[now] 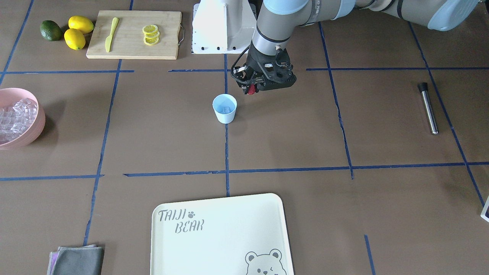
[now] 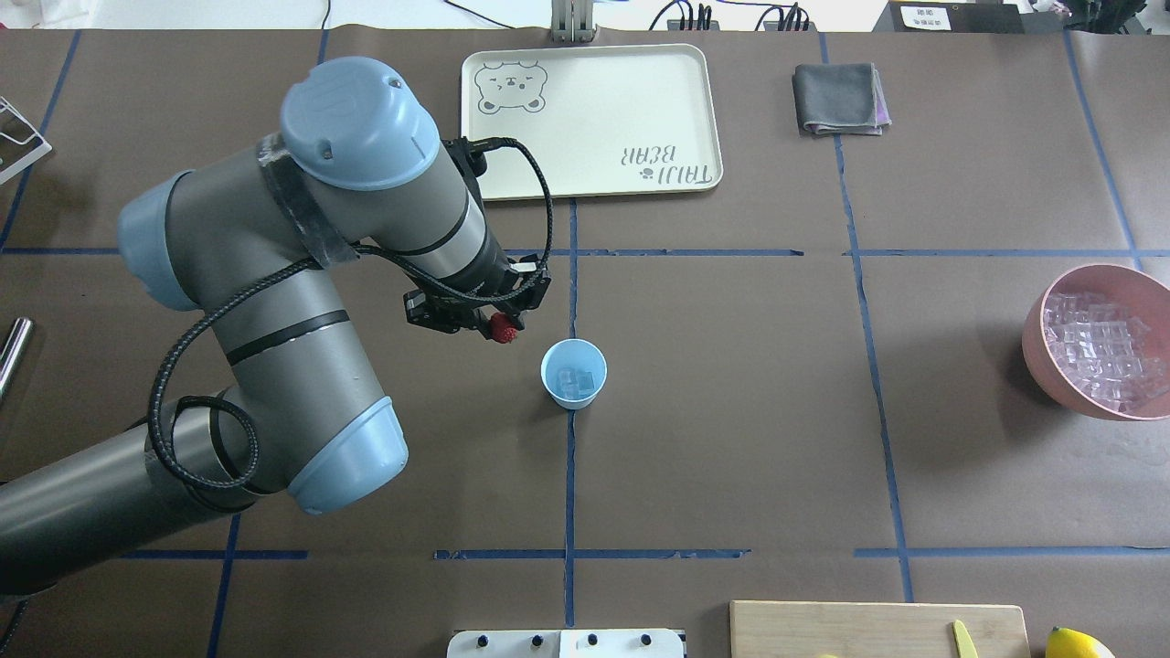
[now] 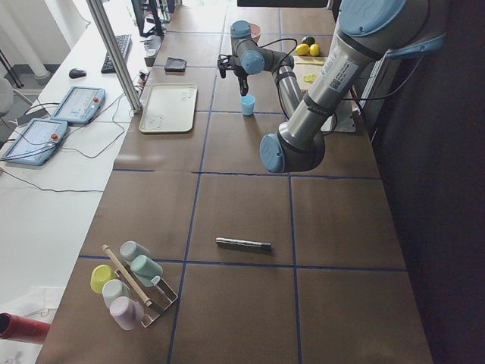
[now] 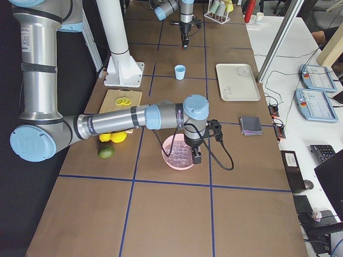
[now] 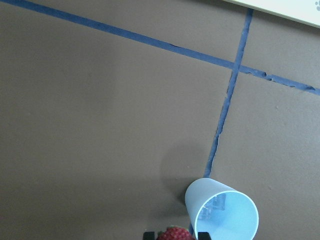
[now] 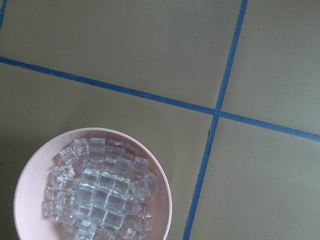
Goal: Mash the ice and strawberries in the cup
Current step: 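Lift the strawberry with the left gripper and carry it over the cup, then lower the left gripper into the cup and release the strawberry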
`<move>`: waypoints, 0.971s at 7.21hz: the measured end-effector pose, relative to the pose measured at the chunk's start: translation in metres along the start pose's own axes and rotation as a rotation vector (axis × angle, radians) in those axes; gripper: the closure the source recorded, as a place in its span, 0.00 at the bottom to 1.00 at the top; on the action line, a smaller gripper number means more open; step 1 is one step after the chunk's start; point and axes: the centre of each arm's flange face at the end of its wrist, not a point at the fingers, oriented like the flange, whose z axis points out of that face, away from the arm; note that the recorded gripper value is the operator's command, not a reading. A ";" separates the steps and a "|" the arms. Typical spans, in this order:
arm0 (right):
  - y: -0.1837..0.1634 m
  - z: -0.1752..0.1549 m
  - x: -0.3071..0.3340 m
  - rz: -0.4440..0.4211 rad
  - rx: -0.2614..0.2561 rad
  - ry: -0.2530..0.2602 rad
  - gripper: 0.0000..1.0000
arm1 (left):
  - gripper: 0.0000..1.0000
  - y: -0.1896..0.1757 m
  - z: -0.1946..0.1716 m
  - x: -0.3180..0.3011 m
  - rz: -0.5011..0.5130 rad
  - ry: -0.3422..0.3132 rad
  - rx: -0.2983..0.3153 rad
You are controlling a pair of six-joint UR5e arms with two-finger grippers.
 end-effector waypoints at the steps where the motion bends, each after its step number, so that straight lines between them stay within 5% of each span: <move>1: 0.002 0.001 0.003 -0.003 -0.003 0.000 0.01 | 1.00 0.011 0.011 0.009 0.005 0.000 0.007; 7: 0.000 0.010 0.021 0.022 -0.020 -0.002 0.01 | 0.93 0.015 0.072 0.045 0.020 0.000 0.032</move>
